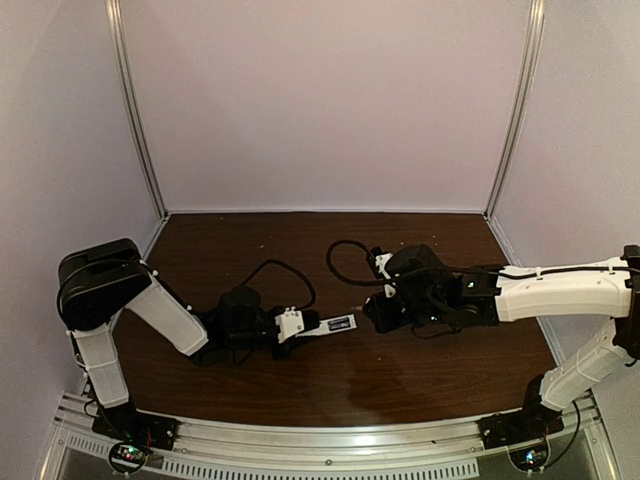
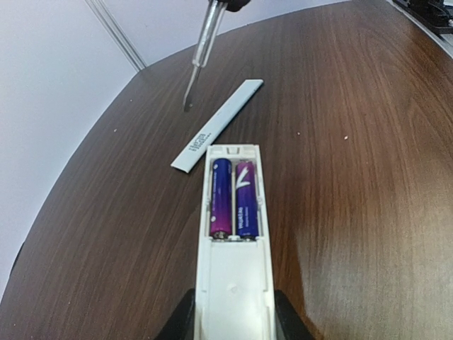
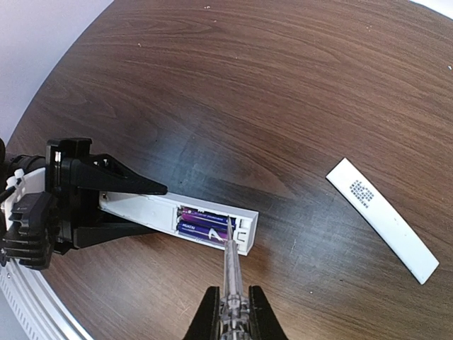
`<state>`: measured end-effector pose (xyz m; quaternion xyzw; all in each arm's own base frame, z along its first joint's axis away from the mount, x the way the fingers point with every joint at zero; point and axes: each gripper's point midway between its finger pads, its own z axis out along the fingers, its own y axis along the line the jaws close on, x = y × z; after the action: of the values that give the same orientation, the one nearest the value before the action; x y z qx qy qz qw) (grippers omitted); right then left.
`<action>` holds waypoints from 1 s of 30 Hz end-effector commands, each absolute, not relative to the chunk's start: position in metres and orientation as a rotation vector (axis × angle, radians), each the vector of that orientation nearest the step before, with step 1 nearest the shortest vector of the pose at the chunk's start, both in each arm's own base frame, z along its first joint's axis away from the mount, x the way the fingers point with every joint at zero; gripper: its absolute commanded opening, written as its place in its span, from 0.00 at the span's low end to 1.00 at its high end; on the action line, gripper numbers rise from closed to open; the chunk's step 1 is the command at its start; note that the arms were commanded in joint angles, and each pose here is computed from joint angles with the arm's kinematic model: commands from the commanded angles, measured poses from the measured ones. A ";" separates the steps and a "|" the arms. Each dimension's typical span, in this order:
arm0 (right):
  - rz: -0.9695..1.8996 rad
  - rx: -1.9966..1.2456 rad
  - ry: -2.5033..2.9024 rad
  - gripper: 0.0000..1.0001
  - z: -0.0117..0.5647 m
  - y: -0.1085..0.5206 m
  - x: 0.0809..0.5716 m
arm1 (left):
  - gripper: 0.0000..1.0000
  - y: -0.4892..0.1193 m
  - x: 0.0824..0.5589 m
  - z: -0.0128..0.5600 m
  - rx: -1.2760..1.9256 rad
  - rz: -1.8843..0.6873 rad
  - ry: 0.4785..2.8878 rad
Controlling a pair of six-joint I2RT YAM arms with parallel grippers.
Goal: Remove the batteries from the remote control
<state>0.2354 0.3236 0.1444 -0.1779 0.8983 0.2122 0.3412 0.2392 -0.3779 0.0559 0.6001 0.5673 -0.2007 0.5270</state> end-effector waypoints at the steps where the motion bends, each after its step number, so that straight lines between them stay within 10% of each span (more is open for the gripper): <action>1: 0.539 -0.430 2.326 0.00 0.146 0.324 0.239 | 0.00 -0.387 0.237 0.065 1.430 -0.494 1.298; 30: 0.555 -0.388 2.329 0.00 0.143 0.321 0.238 | 0.00 -0.395 0.236 0.063 1.458 -0.487 1.288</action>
<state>0.2362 0.3223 0.1421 -0.1605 0.9006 0.2166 0.3411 0.2362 -0.3860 0.0574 0.6089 0.5563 -0.2010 0.5285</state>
